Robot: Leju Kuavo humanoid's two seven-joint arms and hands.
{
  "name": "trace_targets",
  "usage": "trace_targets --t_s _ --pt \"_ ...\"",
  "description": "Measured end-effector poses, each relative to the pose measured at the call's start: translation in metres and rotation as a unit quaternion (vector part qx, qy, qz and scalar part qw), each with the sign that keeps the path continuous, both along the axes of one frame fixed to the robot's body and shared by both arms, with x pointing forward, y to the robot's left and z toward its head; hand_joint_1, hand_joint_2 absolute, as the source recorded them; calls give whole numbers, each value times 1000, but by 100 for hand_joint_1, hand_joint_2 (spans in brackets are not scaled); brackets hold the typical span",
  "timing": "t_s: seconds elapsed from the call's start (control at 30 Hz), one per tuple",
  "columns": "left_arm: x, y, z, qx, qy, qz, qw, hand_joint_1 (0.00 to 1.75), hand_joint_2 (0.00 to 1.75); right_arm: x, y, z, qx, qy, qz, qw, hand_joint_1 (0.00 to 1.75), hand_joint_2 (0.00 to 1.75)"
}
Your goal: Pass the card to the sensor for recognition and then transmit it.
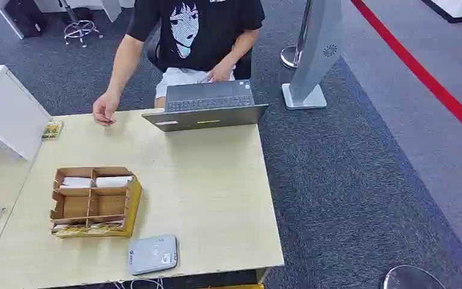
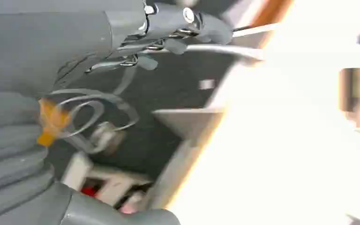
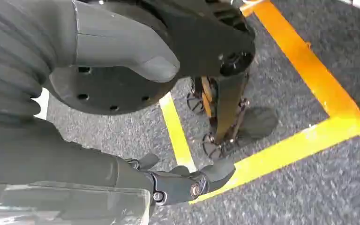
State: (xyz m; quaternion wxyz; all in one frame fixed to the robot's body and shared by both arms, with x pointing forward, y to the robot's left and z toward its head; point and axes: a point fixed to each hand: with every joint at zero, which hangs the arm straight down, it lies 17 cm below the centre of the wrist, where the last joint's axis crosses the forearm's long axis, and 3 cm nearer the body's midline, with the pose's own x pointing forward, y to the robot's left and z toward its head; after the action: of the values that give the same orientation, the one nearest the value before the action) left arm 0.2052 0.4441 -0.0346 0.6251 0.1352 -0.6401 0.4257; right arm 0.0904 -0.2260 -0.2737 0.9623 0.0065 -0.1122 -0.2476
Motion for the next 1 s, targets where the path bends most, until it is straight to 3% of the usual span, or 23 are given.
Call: trace_targets --t_s 0.2,0.33,0.6,1.0 --pt "15 30 90 112 -78 0 991 0 175 -3 -3 -1 -6 6 -5 1000 0 175" --pt "24 33 137 185 -100 -13 978 0 175 -3 -4 -1 -7 7 -5 1000 0 175" --pt "49 35 211 340 -92 -26 936 0 175 -4 -3 -1 -8 9 6 1000 0 175" --pt "129 23 274 515 -50 -74 852 0 175 -5 -1 -2 -8 14 37 999 0 175"
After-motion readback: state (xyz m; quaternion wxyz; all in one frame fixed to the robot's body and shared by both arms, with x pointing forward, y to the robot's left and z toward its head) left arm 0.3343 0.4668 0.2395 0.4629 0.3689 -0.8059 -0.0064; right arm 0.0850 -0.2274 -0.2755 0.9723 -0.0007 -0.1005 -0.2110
